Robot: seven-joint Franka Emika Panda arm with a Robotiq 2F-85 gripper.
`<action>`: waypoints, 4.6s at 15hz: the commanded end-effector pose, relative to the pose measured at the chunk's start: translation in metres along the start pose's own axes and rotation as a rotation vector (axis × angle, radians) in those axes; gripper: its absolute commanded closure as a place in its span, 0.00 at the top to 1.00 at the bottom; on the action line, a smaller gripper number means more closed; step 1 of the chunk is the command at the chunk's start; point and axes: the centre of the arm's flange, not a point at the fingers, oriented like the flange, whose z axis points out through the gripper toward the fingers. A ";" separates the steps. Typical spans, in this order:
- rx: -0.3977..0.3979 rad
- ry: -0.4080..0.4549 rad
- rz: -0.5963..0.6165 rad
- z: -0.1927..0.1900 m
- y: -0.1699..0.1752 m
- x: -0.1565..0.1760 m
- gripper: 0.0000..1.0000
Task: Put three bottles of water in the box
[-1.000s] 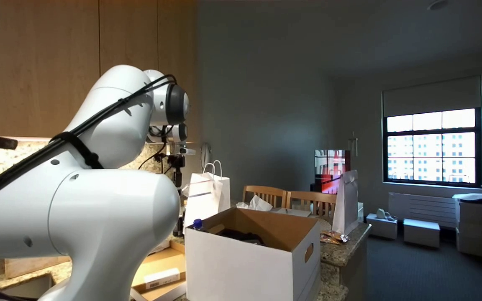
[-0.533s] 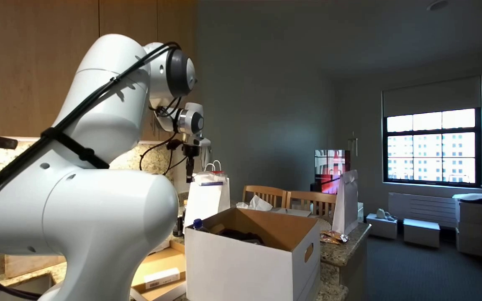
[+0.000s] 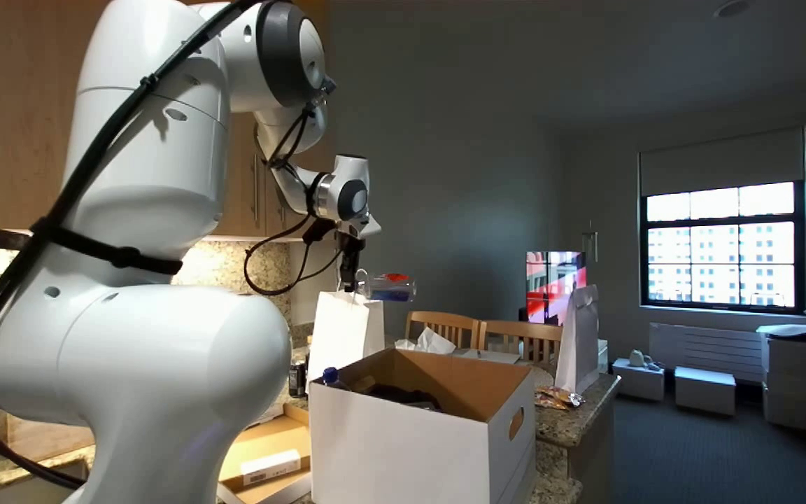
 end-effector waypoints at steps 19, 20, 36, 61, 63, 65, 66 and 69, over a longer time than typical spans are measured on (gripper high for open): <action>0.036 -0.033 0.265 -0.056 0.281 0.001 1.00; 0.014 -0.022 0.238 -0.059 0.275 -0.006 1.00; -0.401 0.146 -0.191 -0.163 0.170 -0.039 1.00; -0.690 -0.365 -1.158 -0.005 0.127 -0.131 1.00; -0.609 -0.275 -1.126 0.004 0.127 -0.134 1.00; -0.503 -0.193 -1.107 0.006 0.123 -0.137 1.00; -0.465 -0.175 -1.105 0.007 0.121 -0.137 1.00; -0.437 -0.208 -1.105 0.010 0.106 -0.137 1.00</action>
